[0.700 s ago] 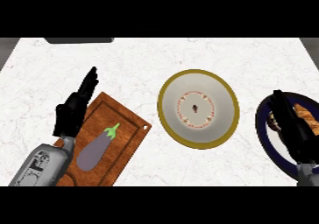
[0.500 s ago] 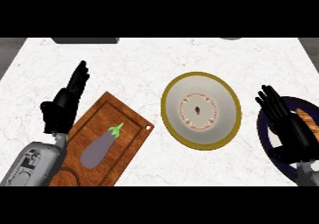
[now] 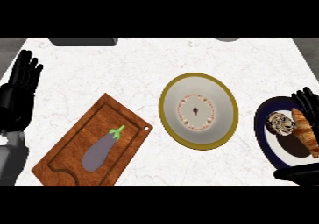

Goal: Pick the croissant from the plate and place it in the bowl

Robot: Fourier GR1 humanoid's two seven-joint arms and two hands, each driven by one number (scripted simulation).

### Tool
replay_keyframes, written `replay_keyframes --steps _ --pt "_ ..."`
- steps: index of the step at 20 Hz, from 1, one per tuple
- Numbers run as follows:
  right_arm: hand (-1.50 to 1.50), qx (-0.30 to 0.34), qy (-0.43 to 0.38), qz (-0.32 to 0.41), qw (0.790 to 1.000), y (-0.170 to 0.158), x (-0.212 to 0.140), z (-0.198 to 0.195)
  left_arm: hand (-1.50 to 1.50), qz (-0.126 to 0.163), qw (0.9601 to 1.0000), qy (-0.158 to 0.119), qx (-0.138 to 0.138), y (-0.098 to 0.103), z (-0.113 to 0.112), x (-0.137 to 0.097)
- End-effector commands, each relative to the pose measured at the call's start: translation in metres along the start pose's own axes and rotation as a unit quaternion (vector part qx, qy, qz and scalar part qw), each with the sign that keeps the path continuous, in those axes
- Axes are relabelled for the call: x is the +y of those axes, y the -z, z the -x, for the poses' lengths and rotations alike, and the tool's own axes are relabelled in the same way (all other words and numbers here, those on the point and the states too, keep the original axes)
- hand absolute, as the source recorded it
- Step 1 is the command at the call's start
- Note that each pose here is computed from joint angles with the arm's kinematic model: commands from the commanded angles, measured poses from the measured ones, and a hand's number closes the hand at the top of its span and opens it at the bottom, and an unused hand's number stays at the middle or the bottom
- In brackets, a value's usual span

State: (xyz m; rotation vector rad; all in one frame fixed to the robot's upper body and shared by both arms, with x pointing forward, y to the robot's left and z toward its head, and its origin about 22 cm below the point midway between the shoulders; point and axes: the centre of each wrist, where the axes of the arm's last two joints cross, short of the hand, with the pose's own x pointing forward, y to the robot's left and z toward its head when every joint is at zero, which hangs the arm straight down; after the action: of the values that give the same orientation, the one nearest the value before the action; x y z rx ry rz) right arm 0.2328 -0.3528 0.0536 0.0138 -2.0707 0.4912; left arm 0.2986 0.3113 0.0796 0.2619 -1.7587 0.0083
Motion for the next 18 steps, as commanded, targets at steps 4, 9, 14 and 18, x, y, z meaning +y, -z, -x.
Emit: replay_keyframes --steps 4,9,14,18 --pt "-1.5 -0.036 -0.12 -0.046 0.991 -0.044 -0.058 -0.044 0.0 -0.011 0.9998 -0.018 -0.008 0.005 -0.011 0.021" --pt "-1.5 0.037 -0.234 -0.05 0.97 -0.038 -0.119 -0.085 0.0 -0.016 0.9998 -0.006 -0.011 -0.003 0.005 0.019" --pt "-1.5 0.145 -0.315 -0.147 0.926 -0.03 -0.143 -0.123 0.0 -0.022 0.9997 -0.008 -0.01 -0.01 0.004 0.028" --pt "-1.5 0.203 -0.341 -0.217 0.892 -0.014 -0.158 -0.145 0.0 -0.006 0.9998 -0.018 -0.005 -0.018 0.0 0.026"
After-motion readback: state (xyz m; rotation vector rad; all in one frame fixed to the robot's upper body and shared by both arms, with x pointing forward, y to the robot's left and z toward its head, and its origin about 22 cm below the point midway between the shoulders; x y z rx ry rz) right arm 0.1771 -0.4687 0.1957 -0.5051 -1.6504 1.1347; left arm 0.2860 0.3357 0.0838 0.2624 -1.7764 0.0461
